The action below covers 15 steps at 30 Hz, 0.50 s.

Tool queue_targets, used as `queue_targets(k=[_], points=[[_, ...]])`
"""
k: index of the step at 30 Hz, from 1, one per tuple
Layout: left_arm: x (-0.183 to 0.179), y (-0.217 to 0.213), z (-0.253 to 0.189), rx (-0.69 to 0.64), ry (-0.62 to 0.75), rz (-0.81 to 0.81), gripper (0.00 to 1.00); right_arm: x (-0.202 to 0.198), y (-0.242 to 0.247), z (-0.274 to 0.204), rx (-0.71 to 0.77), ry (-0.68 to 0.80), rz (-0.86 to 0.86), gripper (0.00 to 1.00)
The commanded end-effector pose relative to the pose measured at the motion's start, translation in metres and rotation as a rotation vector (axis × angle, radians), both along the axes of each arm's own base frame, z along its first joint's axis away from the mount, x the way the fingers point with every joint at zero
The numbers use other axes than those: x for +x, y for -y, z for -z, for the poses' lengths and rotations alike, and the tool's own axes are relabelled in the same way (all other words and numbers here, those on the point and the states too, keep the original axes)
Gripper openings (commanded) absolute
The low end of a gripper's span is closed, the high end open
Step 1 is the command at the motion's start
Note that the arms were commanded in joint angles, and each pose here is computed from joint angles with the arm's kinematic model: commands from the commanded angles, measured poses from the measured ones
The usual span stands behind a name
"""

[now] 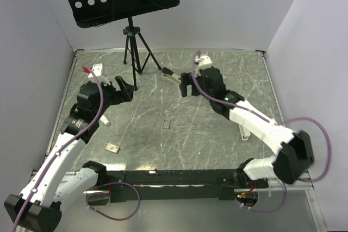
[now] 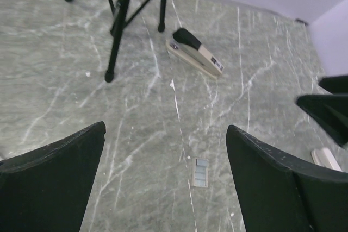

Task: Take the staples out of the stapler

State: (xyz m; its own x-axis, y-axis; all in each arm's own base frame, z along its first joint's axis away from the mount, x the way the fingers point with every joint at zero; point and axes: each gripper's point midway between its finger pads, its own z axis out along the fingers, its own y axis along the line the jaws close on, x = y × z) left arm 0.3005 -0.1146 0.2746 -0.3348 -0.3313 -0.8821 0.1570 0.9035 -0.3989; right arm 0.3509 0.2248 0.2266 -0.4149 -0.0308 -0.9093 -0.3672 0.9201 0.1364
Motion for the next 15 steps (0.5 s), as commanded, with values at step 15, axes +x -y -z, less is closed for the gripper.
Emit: queue_targets(k=[15], points=[[-0.004, -0.026, -0.020, -0.017, 0.069, -0.144, 0.97, 0.157, -0.033, 0.088, -0.097, -0.178, -0.196, 0.92]])
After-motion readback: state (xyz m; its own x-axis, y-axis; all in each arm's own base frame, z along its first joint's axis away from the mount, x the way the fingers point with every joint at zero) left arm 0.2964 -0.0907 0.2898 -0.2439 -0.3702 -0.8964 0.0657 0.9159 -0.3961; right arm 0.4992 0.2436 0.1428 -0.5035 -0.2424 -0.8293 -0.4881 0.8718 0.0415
